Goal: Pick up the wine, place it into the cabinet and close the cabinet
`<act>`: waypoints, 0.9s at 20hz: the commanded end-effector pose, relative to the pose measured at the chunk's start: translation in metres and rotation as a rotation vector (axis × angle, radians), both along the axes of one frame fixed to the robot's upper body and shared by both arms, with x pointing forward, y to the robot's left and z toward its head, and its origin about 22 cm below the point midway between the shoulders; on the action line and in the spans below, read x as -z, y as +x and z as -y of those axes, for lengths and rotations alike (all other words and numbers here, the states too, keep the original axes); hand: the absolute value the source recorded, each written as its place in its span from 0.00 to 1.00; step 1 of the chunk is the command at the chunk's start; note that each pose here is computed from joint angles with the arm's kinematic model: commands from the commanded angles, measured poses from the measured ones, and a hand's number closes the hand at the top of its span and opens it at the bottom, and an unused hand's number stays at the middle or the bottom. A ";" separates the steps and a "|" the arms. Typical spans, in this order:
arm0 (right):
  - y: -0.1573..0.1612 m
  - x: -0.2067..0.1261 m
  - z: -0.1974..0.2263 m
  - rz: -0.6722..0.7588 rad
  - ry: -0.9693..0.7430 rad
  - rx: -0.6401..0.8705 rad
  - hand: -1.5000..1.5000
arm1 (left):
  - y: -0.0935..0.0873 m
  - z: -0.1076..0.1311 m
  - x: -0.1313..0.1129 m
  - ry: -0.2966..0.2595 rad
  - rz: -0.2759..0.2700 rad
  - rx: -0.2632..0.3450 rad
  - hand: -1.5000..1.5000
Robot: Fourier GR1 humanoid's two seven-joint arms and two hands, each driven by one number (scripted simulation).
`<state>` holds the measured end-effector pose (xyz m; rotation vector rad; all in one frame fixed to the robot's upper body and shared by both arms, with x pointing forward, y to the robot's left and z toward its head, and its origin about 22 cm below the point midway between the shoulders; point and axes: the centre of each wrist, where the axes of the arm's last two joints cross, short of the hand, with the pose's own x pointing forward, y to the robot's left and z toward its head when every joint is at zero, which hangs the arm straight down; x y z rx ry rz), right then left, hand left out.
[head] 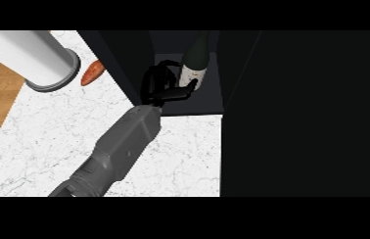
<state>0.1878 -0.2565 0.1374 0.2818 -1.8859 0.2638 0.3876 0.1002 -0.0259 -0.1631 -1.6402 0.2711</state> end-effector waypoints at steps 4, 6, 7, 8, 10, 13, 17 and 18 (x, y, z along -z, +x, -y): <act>0.008 -0.019 -0.006 0.012 -0.020 -0.015 0.00 | -0.001 -0.008 0.008 0.003 -0.030 -0.028 1.00; 0.009 -0.016 -0.018 0.003 0.012 -0.019 0.00 | -0.006 -0.014 0.018 -0.003 -0.013 -0.037 1.00; -0.011 -0.004 -0.009 -0.003 0.003 -0.015 0.00 | 0.012 -0.005 -0.008 0.012 -0.029 -0.060 1.00; 0.010 -0.004 -0.008 0.000 -0.012 -0.026 0.00 | 0.004 -0.012 0.006 -0.008 -0.010 -0.061 1.00; 0.002 -0.006 -0.005 0.000 0.003 -0.001 0.00 | 0.003 -0.017 0.011 -0.017 0.013 -0.102 1.00; 0.014 -0.004 -0.009 0.018 -0.001 -0.026 0.00 | -0.001 -0.016 0.013 -0.026 0.039 -0.133 1.00; -0.002 -0.017 -0.007 0.006 -0.024 0.008 0.00 | 0.013 -0.022 -0.003 0.001 0.120 -0.142 0.00; -0.001 -0.005 0.000 0.020 -0.014 0.015 0.00 | 0.006 -0.022 0.008 0.003 0.120 -0.135 0.00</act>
